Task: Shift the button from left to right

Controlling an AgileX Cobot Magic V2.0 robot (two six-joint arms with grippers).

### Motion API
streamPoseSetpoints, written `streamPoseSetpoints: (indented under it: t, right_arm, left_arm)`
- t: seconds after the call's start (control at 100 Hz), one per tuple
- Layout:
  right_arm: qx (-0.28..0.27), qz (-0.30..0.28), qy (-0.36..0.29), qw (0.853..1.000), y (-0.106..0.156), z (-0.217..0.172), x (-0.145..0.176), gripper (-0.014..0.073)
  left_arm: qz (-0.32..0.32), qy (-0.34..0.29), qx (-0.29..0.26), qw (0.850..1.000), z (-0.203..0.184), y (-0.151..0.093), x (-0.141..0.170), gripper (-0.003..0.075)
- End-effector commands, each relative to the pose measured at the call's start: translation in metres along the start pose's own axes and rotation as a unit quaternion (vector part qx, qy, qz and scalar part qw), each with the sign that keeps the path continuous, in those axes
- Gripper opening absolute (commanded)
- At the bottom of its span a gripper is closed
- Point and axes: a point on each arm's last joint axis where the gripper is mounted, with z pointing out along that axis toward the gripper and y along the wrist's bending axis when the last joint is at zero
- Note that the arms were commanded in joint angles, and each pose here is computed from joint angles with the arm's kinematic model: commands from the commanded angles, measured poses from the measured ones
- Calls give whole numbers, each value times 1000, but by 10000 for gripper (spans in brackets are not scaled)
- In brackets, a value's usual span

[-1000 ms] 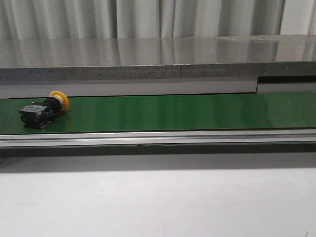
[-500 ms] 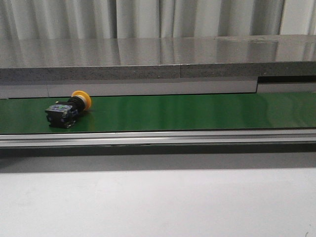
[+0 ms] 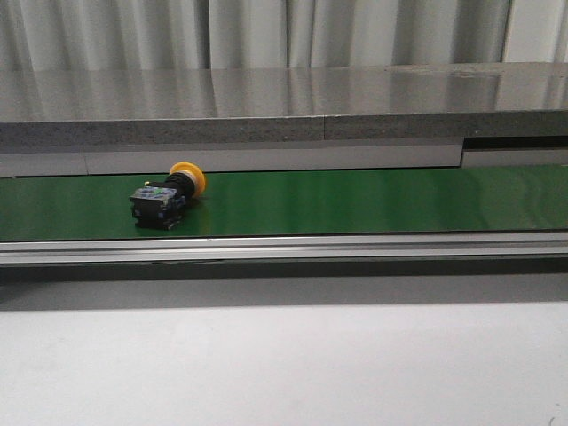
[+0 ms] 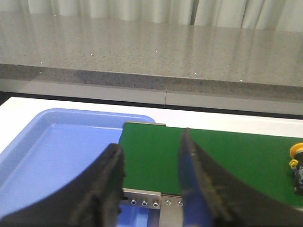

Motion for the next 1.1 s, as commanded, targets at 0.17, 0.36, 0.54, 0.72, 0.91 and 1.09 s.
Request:
streamPoseSetpoints:
  t: [0.17, 0.36, 0.54, 0.72, 0.91, 1.09]
  right_arm:
    - [-3, -7, -97, 995, 1, -4, -21, -68]
    - [-4, -7, -119, 993, 2, -11, -45, -68]
    - [-1, -7, -66, 998, 3, -15, -82, -68]
    - [4, -7, 60, 998, 4, 0, -118, -68]
    - [7, -7, 148, 989, 5, 29, -145, -68]
    - [8, -7, 181, 983, 5, 58, -149, -68]
  left_arm:
    - [-7, -35, -5, 999, -1, 0, -13, -20]
    - [-7, -35, -5, 999, -1, 0, -13, -20]
    - [-7, -35, -5, 999, -1, 0, -13, -20]
    - [-7, -35, -5, 999, -1, 0, -13, -20]
    - [-7, -35, -5, 999, -1, 0, -13, -20]
    - [-7, -35, -5, 999, -1, 0, -13, -20]
